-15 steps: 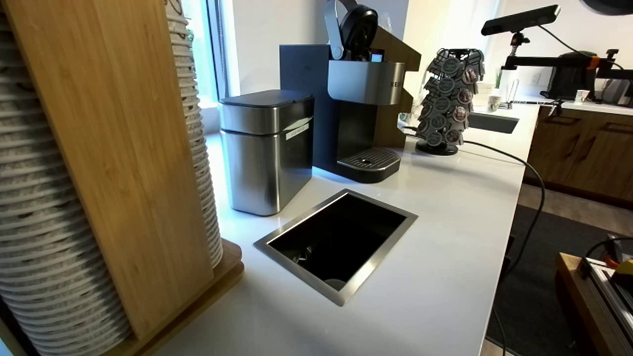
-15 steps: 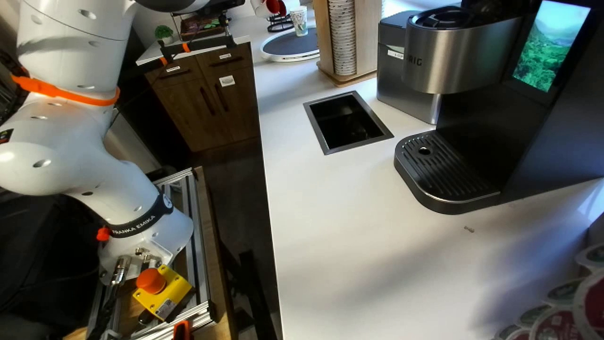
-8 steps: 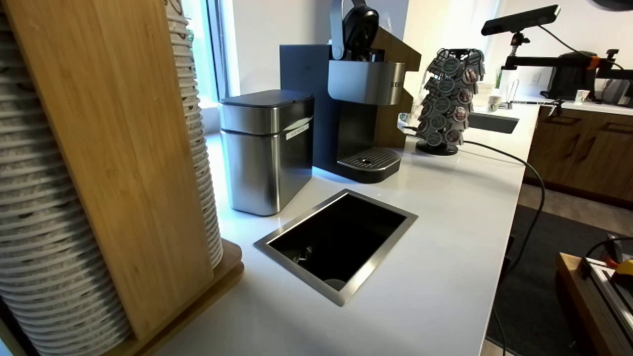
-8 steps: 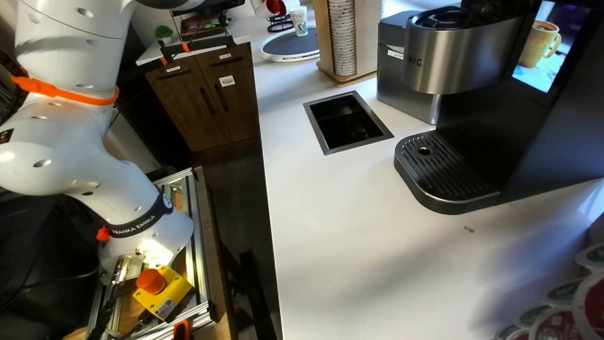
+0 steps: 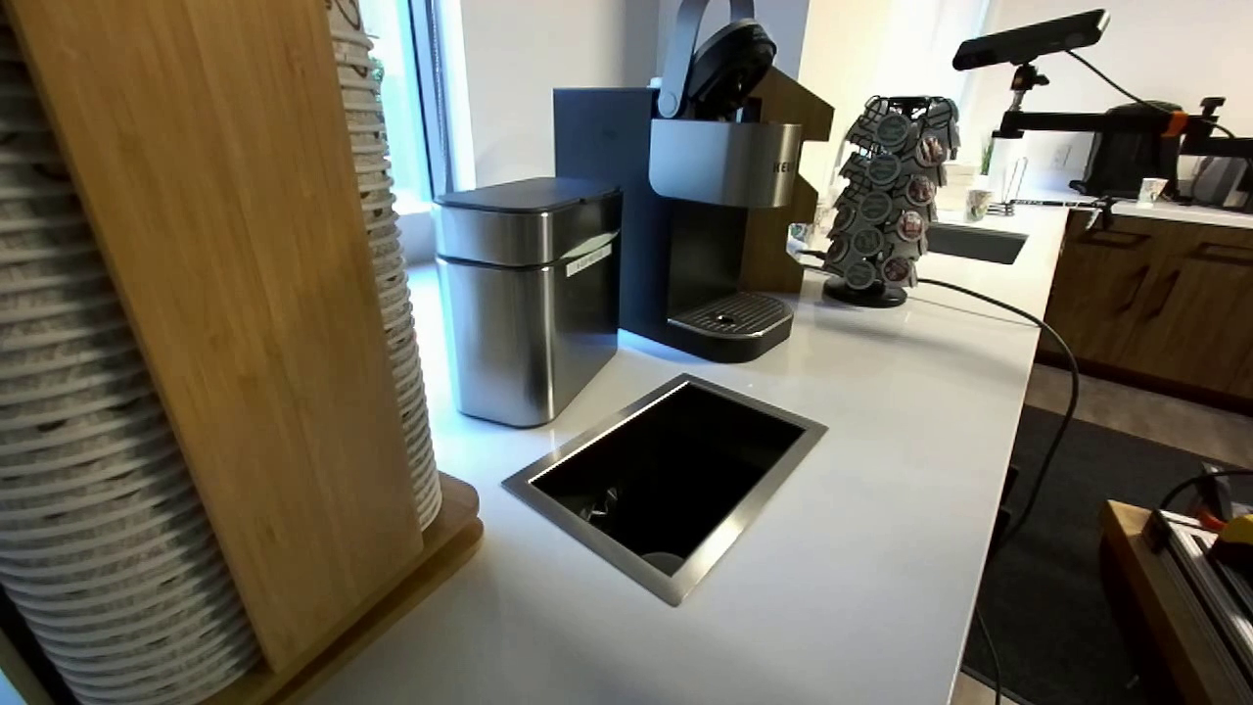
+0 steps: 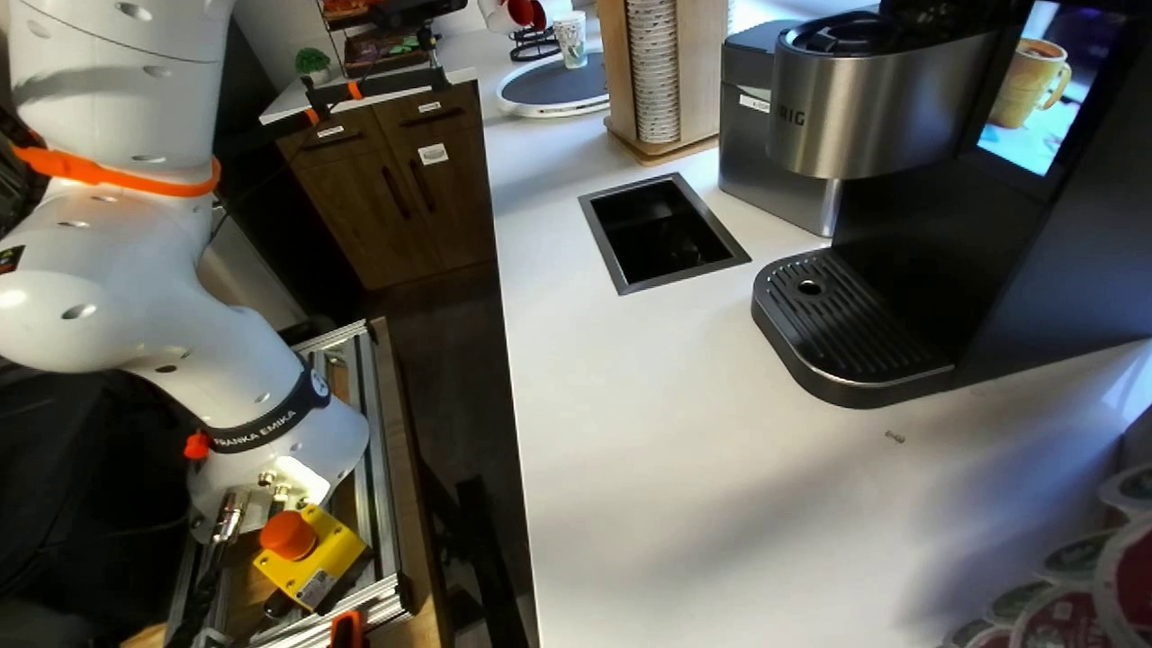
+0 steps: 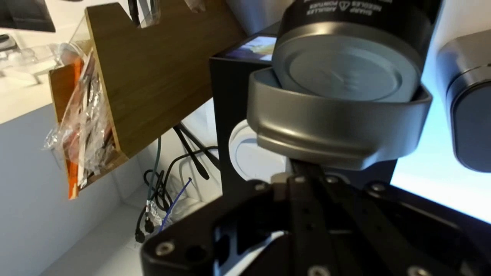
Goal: Close the top on the coffee maker
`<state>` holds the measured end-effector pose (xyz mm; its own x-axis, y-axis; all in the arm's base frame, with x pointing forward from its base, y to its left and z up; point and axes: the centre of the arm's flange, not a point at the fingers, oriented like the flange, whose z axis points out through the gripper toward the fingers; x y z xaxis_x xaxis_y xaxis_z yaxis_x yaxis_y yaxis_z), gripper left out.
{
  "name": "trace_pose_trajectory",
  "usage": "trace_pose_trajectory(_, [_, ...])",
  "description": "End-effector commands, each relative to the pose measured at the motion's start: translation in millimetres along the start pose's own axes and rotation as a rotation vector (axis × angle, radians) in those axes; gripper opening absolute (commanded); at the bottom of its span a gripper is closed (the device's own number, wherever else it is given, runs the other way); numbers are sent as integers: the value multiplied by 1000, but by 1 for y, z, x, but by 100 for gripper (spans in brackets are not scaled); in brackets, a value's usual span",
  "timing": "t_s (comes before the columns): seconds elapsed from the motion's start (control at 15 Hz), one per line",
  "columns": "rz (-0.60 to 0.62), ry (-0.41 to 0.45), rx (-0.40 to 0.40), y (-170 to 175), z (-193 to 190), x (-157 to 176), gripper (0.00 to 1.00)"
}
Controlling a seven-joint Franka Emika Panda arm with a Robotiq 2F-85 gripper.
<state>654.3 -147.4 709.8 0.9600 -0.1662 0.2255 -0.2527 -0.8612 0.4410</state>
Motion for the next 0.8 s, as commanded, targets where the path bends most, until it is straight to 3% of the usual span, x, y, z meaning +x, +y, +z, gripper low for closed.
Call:
trace_pose_trajectory(0.0, [31,-82,59,23,2,-30,0])
trace_pose_trajectory(0.73, [104,-375,245,45,51,-67,0])
